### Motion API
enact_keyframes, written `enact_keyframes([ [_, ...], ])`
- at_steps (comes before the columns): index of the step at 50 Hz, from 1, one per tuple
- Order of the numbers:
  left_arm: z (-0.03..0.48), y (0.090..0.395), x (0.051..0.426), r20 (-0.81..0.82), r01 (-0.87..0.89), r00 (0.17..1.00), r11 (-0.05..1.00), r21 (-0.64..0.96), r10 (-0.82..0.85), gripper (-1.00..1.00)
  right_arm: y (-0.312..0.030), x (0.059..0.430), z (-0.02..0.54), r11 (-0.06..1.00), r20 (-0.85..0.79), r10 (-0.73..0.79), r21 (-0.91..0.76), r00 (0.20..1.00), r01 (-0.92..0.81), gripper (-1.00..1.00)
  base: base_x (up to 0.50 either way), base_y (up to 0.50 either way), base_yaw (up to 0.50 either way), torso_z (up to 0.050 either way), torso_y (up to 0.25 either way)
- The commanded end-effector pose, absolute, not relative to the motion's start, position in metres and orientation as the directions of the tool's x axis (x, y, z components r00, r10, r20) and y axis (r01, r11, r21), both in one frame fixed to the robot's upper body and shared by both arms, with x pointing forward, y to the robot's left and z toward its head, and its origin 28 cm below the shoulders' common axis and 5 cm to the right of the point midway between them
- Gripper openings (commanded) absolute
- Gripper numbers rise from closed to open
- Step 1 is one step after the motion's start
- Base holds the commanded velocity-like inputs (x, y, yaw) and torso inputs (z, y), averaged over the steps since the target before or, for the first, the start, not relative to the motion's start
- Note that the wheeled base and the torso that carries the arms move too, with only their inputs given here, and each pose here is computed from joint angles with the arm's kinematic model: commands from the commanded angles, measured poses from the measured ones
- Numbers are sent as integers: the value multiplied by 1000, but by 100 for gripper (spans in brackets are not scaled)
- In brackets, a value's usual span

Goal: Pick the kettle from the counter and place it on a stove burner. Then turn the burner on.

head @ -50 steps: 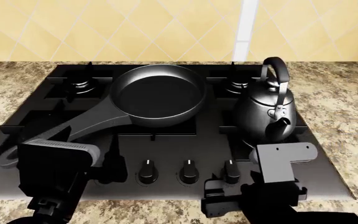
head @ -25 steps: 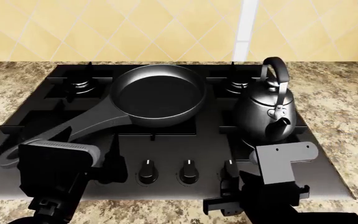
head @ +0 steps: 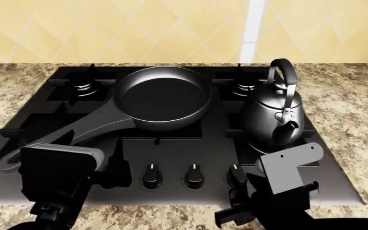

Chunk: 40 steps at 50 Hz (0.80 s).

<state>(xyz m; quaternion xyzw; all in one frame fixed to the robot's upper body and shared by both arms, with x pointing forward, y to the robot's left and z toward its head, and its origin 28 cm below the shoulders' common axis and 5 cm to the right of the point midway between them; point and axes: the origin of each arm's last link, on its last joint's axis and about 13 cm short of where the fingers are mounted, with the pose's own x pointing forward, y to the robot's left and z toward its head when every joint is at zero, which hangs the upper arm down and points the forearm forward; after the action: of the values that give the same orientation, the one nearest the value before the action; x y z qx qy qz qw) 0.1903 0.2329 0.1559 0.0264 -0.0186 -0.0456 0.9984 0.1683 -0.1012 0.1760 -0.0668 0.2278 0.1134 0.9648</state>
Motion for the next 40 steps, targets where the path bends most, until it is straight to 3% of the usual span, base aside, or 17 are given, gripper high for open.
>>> enact_keyframes([
  [1, 155, 232, 191, 29, 91, 995, 994, 54, -93, 100, -112, 177, 172, 956, -450, 192, -115, 872, -269, -100, 13, 0, 3, 0, 0],
  [40, 151, 230, 191, 21, 95, 995, 994, 51, -96, 100, -142, 171, 166, 809, -517, 342, -263, 785, -526, -100, -1, 0, -1, 0, 0],
])
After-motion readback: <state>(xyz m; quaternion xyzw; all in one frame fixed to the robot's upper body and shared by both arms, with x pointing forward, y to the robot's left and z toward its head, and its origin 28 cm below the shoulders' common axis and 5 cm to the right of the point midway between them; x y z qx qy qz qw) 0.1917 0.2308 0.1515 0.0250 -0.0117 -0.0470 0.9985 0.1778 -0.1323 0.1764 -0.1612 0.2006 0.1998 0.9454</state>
